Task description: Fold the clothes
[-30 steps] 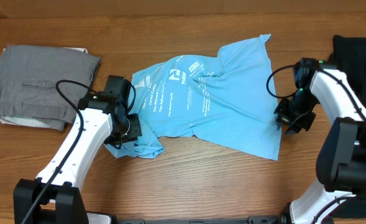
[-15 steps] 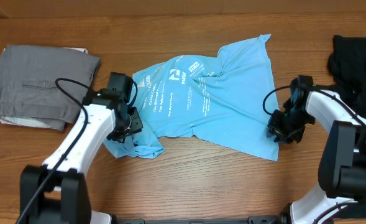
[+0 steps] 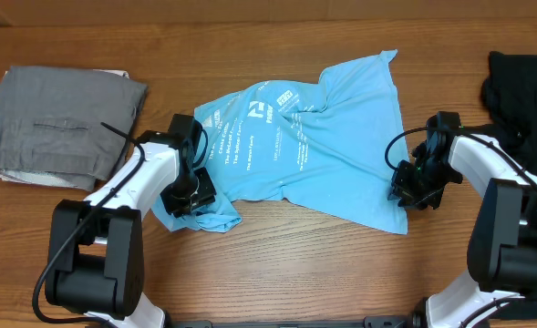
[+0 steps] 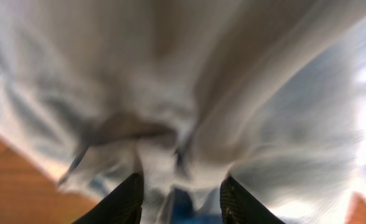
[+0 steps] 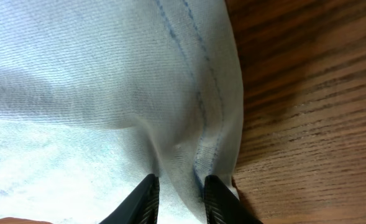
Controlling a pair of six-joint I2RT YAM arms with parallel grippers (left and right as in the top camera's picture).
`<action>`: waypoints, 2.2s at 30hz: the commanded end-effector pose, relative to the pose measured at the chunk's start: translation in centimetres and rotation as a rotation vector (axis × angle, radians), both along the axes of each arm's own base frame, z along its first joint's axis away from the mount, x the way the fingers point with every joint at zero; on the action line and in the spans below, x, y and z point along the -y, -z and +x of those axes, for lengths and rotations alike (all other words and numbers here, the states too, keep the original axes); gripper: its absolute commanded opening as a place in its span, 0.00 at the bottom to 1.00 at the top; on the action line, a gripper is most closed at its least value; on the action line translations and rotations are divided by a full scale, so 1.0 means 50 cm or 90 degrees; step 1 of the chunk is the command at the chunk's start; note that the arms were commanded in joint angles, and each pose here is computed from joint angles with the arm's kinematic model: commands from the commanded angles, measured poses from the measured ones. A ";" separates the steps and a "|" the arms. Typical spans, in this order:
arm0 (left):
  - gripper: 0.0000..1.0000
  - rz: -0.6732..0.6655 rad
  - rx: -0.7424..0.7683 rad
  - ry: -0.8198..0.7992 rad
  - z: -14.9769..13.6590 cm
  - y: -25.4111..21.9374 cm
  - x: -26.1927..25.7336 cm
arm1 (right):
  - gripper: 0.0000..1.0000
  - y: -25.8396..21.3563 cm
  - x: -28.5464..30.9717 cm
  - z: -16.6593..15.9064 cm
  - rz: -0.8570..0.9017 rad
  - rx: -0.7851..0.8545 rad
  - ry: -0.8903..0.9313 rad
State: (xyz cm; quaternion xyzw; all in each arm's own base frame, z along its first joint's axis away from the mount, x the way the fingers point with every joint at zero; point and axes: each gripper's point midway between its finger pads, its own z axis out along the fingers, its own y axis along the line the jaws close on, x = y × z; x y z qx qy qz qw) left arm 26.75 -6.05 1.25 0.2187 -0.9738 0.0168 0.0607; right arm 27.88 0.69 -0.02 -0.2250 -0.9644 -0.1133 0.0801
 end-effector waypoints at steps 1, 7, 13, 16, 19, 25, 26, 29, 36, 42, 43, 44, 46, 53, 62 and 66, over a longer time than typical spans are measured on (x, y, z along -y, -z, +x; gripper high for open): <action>0.44 0.012 -0.004 -0.023 0.012 -0.018 -0.015 | 0.29 0.042 -0.020 -0.027 0.024 -0.033 -0.016; 0.44 0.058 -0.014 -0.019 0.013 -0.042 -0.041 | 0.29 0.042 -0.020 -0.027 0.024 -0.033 -0.015; 0.44 0.059 -0.014 -0.020 0.009 -0.031 -0.042 | 0.29 0.041 -0.021 -0.028 0.025 -0.035 -0.015; 0.44 0.057 -0.005 -0.025 0.013 -0.017 -0.041 | 0.29 0.041 -0.020 -0.029 0.024 -0.036 -0.015; 0.43 0.058 -0.003 -0.040 0.011 -0.003 -0.041 | 0.29 0.042 -0.020 -0.029 0.024 -0.035 -0.016; 0.43 0.058 -0.015 -0.041 -0.004 0.008 -0.042 | 0.29 0.042 -0.018 -0.029 0.020 -0.035 -0.016; 0.43 0.058 -0.017 -0.041 -0.005 0.008 -0.042 | 0.29 0.042 -0.018 -0.028 0.020 -0.035 -0.016; 0.43 0.060 -0.023 -0.040 -0.010 0.008 -0.043 | 0.29 0.042 -0.018 -0.029 0.020 -0.036 -0.016; 0.37 0.064 -0.028 -0.039 -0.014 0.007 -0.045 | 0.29 0.042 -0.018 -0.029 0.020 -0.036 -0.016; 0.32 0.069 -0.047 -0.030 -0.028 0.005 -0.049 | 0.29 0.042 -0.018 -0.029 0.020 -0.036 -0.016; 0.32 0.074 -0.049 -0.030 -0.030 0.004 -0.052 | 0.29 0.042 -0.018 -0.029 0.020 -0.036 -0.016; 0.32 0.085 -0.051 -0.028 -0.033 0.003 -0.058 | 0.29 0.042 -0.018 -0.029 0.020 -0.036 -0.016; 0.32 0.086 -0.057 -0.028 -0.037 0.002 -0.058 | 0.29 0.042 -0.018 -0.028 0.020 -0.035 -0.016; 0.31 0.110 -0.047 -0.038 -0.029 0.003 -0.078 | 0.29 0.042 -0.018 -0.029 0.020 -0.036 -0.016; 0.40 0.073 -0.023 -0.058 -0.007 0.009 -0.064 | 0.30 0.042 -0.018 -0.029 0.020 -0.036 -0.016; 0.42 0.048 -0.012 -0.061 0.004 0.013 -0.049 | 0.30 0.042 -0.018 -0.028 0.020 -0.035 -0.016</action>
